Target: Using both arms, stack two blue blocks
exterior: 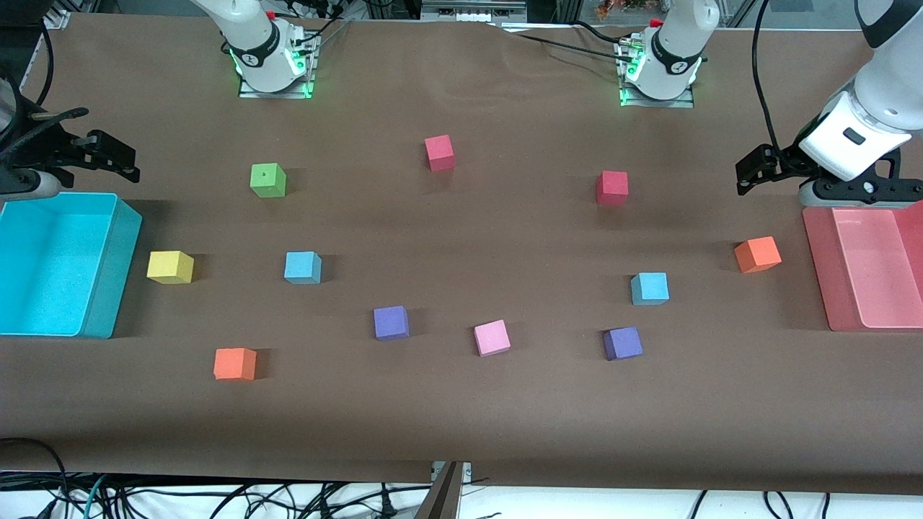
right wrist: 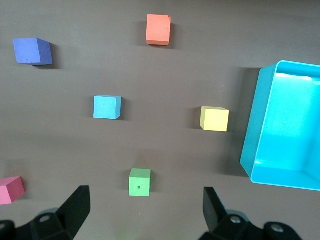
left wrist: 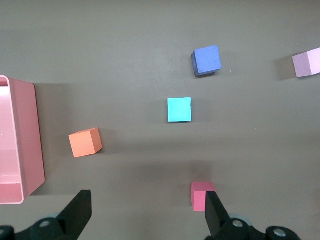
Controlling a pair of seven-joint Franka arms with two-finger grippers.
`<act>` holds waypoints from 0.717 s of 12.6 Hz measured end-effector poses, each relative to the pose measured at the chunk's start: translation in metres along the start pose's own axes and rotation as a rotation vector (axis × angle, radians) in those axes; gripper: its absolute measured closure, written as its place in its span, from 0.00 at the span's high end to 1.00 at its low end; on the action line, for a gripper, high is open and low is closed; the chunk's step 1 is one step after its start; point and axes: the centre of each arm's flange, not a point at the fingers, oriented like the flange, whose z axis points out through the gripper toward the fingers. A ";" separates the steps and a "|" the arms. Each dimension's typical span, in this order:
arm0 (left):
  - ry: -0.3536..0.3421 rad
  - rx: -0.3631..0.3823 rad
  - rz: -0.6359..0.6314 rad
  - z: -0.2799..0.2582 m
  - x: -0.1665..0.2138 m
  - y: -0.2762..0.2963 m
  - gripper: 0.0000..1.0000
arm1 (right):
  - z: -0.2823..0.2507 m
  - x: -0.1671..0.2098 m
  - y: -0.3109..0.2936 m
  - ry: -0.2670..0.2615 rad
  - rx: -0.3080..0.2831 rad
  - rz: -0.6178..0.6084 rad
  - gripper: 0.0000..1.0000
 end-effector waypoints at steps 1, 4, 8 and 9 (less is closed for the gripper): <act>0.000 0.000 0.000 0.000 0.000 0.000 1.00 | 0.000 0.000 -0.001 0.000 0.000 -0.001 1.00; 0.000 0.000 -0.001 0.000 0.000 0.000 1.00 | 0.001 0.000 -0.001 -0.003 0.000 -0.002 1.00; -0.014 0.001 -0.001 0.001 -0.002 -0.001 1.00 | 0.002 0.001 -0.001 -0.005 0.001 -0.003 1.00; -0.015 0.001 -0.001 0.001 -0.002 -0.001 1.00 | 0.003 0.001 -0.002 -0.007 0.001 -0.004 1.00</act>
